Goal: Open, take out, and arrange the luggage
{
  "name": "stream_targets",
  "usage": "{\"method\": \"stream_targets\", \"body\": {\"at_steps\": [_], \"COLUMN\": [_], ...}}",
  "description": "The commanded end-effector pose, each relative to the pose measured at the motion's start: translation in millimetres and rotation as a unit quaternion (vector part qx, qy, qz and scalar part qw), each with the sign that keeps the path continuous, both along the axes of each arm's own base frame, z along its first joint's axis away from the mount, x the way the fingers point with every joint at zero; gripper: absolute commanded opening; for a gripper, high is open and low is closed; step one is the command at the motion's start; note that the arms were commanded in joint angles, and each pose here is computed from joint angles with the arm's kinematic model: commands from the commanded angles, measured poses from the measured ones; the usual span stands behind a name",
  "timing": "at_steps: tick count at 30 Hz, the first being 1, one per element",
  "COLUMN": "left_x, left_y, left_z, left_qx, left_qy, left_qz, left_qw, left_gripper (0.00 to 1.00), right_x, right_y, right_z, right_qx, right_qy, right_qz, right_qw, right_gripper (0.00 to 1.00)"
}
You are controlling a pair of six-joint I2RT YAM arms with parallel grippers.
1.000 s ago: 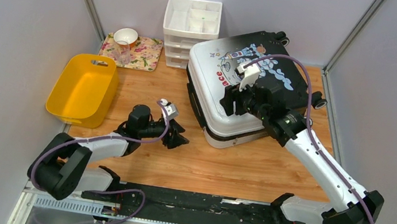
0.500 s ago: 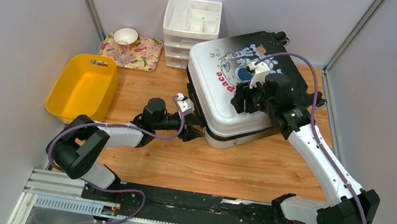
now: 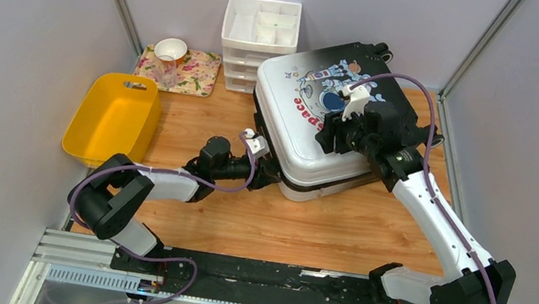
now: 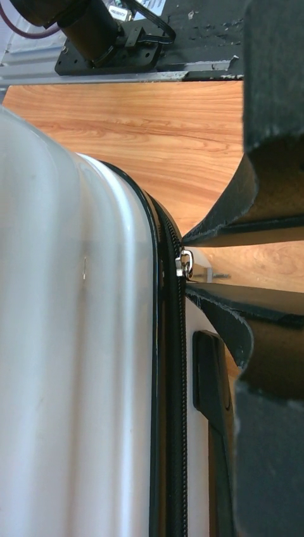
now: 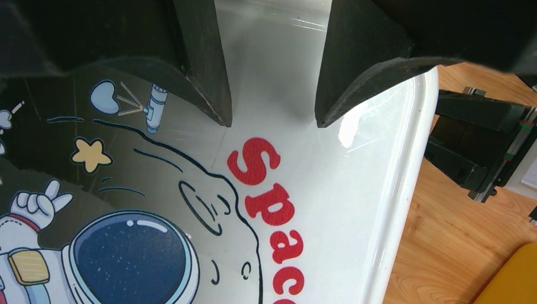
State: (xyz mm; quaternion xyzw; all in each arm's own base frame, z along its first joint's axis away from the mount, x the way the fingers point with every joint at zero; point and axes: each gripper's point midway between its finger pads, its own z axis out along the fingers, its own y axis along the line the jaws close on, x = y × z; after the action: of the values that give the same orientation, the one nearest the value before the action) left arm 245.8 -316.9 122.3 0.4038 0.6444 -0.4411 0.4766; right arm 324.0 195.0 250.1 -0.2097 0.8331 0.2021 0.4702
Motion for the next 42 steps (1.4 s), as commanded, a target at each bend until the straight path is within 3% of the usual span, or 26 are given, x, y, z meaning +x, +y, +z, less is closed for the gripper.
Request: {"method": "stream_targets", "body": {"at_steps": [1, 3, 4, 7, 17, 22, 31, 37, 42], "left_x": [-4.6, -7.6, -10.0, -13.1, -5.9, 15.8, 54.8, 77.0, 102.2], "left_y": [-7.6, -5.7, -3.8, -0.8, 3.5, 12.2, 49.7, 64.3, 86.7], "left_z": [6.5, 3.7, 0.8, -1.3, 1.3, -3.5, -1.3, -10.2, -26.6], "left_qx": [-0.016, -0.013, -0.011, -0.01, -0.013, 0.008, 0.056, 0.148, 0.254], "left_qy": [0.005, 0.007, 0.01, 0.013, 0.017, 0.032, 0.029, -0.019, -0.078], "left_qz": [-0.002, -0.004, -0.004, -0.001, 0.031, 0.08, 0.111, 0.114, 0.124], "left_qw": [1.0, 1.0, 1.0, 1.0, 0.999, 0.996, 0.992, 0.982, 0.956], "left_gripper": [0.28, 0.19, 0.07, 0.0, 0.0, 0.0, 0.0, 0.0, 0.0], "right_x": [-27.0, -28.3, -28.0, -28.6, -31.1, -38.5, -39.9, -41.0, -44.1], "right_y": [-15.0, -16.1, -16.8, -17.3, -13.6, -3.7, -38.7, -46.0, -53.1], "right_z": [-55.0, -58.3, -59.5, -61.4, -60.3, -51.8, -92.7, -101.1, -108.7], "right_qx": [-0.04, -0.043, -0.044, -0.047, -0.049, -0.045, -0.098, -0.108, -0.115], "right_qy": [0.098, 0.101, 0.102, 0.103, 0.1, 0.092, 0.146, 0.153, 0.164], "right_qz": [-0.008, -0.008, -0.009, -0.008, 0.015, 0.06, 0.018, 0.017, 0.012], "right_qw": [0.994, 0.994, 0.994, 0.994, 0.994, 0.993, 0.984, 0.982, 0.98], "right_gripper": [0.57, 0.56, 0.56, 0.56, 0.52, 0.6, 0.57, 0.55, 0.55]}}
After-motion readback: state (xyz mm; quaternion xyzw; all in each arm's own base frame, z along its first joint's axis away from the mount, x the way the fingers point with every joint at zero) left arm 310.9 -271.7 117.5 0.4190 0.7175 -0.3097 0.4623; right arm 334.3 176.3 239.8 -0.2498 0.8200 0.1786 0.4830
